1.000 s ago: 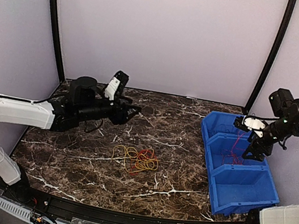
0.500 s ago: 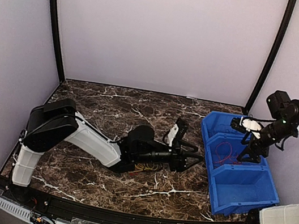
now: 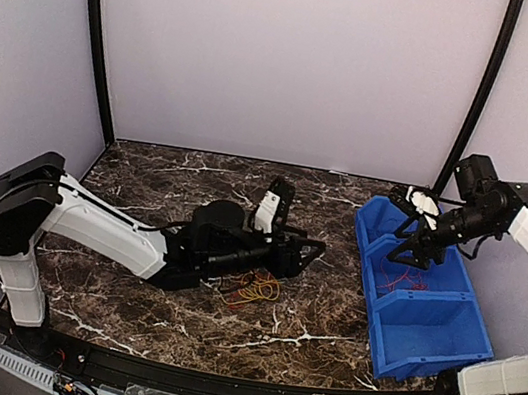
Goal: Untangle the cables
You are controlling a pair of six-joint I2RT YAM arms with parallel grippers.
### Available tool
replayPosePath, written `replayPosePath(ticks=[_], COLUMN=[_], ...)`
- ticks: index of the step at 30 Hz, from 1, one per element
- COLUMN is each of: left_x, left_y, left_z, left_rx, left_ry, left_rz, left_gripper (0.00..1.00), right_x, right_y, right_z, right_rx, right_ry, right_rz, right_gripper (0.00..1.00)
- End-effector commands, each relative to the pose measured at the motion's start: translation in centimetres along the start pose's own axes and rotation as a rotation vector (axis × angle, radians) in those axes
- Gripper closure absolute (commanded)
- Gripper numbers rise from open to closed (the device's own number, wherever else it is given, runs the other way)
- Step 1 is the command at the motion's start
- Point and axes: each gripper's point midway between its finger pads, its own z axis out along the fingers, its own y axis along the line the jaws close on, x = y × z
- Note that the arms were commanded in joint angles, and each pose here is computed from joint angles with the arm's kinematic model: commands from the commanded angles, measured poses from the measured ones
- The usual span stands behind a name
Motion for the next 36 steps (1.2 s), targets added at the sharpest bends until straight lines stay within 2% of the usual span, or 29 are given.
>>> replayPosePath(ticks=[1,5,11,13,16,20,25,33,36], left_x=[0.4,1.2,2.5,3.0,3.7,4.1,4.1,4.1,4.1], left_y=[3.9,6.7,9.7,10.7,12.4,14.0,14.7,15.1,15.1], left_z=[-3.8,-7.3,-12.1,-13.6,-16.1,-18.4,-20.0,-20.8,-20.7], left_rx=[-0.25,-0.416,-0.546,-0.588,-0.659,-0.721,-0.759,-0.773,-0.769], left_ry=[0.111,0.175,0.224,0.219,0.203,0.19,0.181,0.172,0.176], left_rz=[0.021,0.019,-0.023,-0.054,-0.12,-0.173,-0.193,-0.189,-0.187], left_gripper=[0.39,0.44,0.48,0.48,0.41,0.35,0.34,0.34,0.34], right_x=[-4.4,-6.9,-10.2,-10.7,-11.4,-12.0,-12.5,-11.9,-11.4], right_y=[0.3,0.9,2.7,4.0,5.5,5.3,4.6,5.9,6.4], right_z=[2.5,5.2,10.5,13.4,16.9,21.4,25.1,27.1,28.0], right_rx=[-0.04,-0.071,-0.172,-0.235,-0.306,-0.334,-0.353,-0.397,-0.412], right_ry=[-0.142,-0.168,-0.177,-0.141,-0.094,-0.05,-0.018,0.003,0.024], right_rz=[-0.039,-0.086,-0.147,-0.169,-0.203,-0.202,-0.19,-0.197,-0.197], right_gripper=[0.34,0.36,0.42,0.45,0.51,0.57,0.61,0.63,0.69])
